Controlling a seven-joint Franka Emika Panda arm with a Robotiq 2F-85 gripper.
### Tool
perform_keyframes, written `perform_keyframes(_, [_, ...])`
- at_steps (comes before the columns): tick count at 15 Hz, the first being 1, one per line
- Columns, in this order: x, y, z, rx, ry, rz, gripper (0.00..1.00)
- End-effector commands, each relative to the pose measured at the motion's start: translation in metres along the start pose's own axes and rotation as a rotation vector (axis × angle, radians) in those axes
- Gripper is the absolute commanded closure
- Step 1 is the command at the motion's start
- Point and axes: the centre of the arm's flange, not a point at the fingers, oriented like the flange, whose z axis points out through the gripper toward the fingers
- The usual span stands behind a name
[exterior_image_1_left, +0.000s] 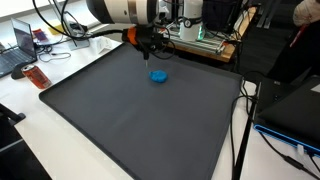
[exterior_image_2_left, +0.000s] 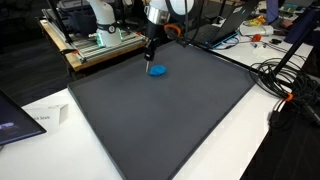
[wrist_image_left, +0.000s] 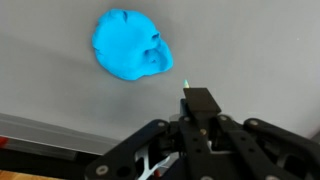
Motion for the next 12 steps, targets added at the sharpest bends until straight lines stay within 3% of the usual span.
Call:
perform_keyframes(1, [-0.032,-0.002,-0.010,0.013,0.090,0.019,0.97])
perform_keyframes(12, [-0.040,0.008,0.011,0.054,0.176,0.008,0.97])
